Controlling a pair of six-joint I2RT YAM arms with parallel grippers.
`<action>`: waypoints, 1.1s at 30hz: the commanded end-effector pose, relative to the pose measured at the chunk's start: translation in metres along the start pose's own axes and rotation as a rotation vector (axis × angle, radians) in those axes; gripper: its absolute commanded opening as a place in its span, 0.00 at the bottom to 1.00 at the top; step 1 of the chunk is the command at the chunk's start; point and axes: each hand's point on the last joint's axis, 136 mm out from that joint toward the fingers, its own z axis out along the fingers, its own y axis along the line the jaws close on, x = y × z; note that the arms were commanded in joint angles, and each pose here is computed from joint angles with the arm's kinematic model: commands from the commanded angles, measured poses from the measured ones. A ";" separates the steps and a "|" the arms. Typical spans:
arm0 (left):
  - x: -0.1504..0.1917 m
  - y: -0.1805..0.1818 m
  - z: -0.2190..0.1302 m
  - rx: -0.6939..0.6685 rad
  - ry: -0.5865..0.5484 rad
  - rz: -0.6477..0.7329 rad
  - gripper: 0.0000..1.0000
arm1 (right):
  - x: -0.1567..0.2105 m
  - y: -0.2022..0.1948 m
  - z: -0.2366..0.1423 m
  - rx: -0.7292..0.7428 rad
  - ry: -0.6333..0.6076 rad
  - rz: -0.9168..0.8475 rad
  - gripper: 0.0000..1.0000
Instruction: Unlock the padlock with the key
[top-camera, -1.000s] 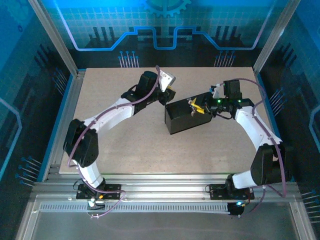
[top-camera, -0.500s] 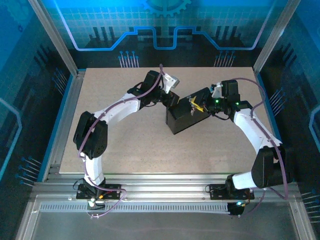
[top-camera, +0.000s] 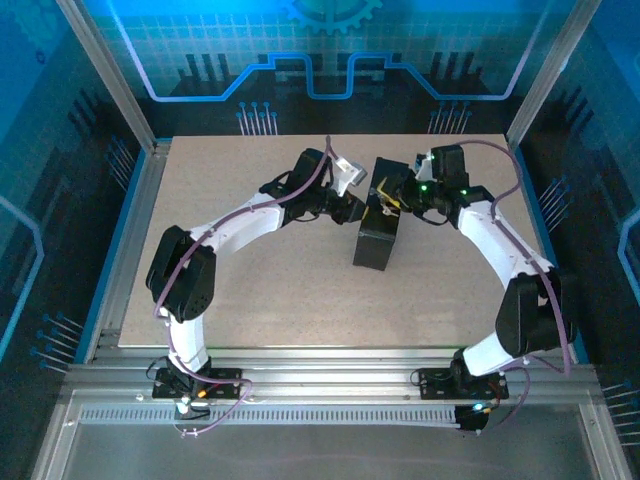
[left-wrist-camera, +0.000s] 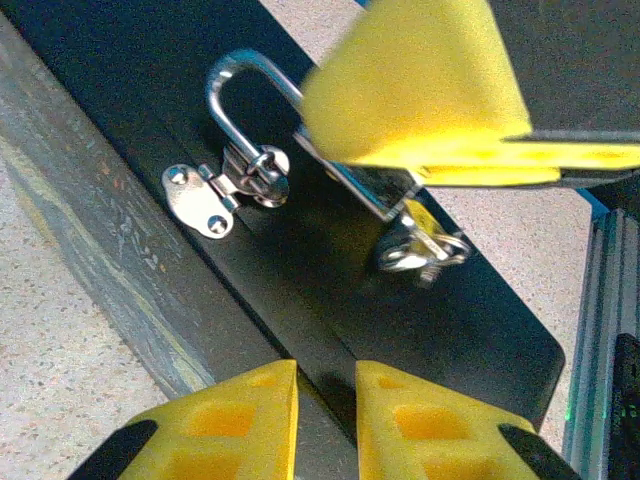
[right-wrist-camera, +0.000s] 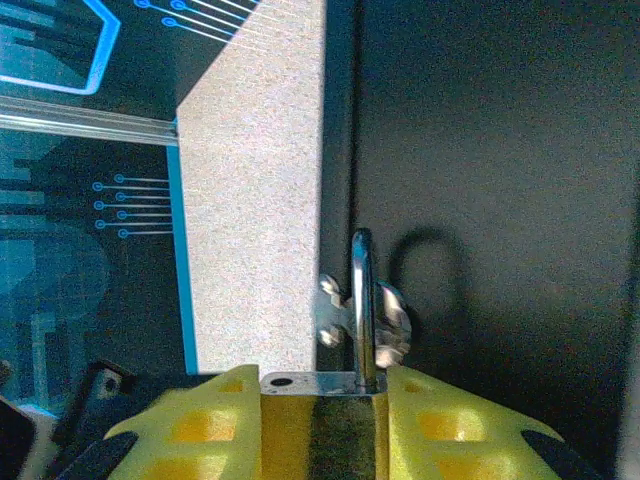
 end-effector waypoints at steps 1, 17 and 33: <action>0.030 -0.023 0.005 0.075 0.096 -0.035 0.21 | -0.007 0.018 0.009 -0.022 -0.024 -0.049 0.15; -0.008 -0.007 -0.042 0.011 -0.048 -0.095 0.32 | -0.030 0.042 -0.008 -0.085 -0.044 -0.102 0.15; -0.033 0.011 -0.110 -0.170 -0.181 -0.126 0.41 | -0.059 -0.060 -0.098 0.193 -0.218 0.001 0.16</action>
